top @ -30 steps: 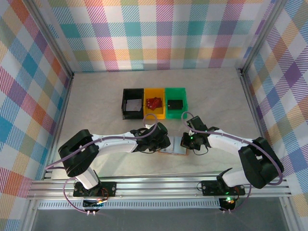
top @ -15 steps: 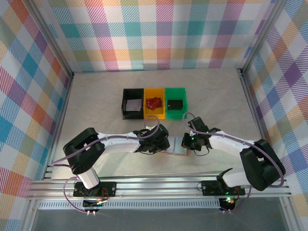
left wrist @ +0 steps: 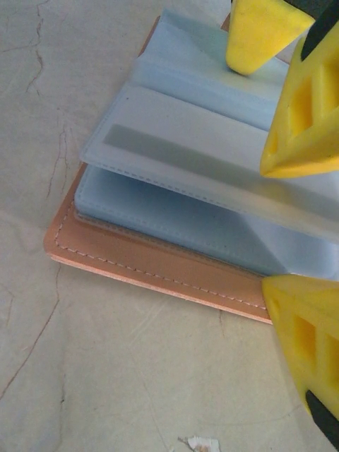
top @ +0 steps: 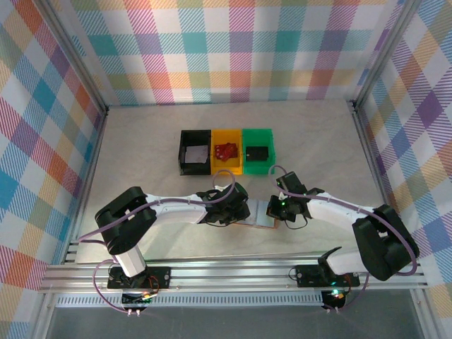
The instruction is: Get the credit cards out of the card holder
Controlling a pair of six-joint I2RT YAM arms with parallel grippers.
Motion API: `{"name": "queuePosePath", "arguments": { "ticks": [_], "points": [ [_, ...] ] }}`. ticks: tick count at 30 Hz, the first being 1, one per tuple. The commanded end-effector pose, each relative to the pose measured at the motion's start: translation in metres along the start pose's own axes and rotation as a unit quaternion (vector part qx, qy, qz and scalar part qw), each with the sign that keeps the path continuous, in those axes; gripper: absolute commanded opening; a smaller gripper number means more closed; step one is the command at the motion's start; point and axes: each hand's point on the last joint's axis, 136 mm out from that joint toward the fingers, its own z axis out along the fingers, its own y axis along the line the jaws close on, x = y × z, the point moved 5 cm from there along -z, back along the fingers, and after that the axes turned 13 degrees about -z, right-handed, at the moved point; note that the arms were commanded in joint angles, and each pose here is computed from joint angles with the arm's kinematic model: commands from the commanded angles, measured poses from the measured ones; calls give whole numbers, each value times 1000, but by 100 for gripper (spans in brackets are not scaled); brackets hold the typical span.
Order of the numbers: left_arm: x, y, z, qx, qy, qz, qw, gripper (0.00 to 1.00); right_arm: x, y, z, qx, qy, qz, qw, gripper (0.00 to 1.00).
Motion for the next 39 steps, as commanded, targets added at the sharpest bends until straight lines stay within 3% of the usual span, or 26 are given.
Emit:
{"name": "queuePosePath", "arguments": {
  "ticks": [1,22,39],
  "points": [
    [5,-18,-10,37,4,5,999,42,10,-7,3,7,21,1,1000,0],
    [10,-27,-10,60,25,8,998,42,11,-6,2,4,20,1,1000,0],
    [12,-48,-22,117,37,3,992,42,11,-5,0,0,19,-1,1000,0]
  ]
}}
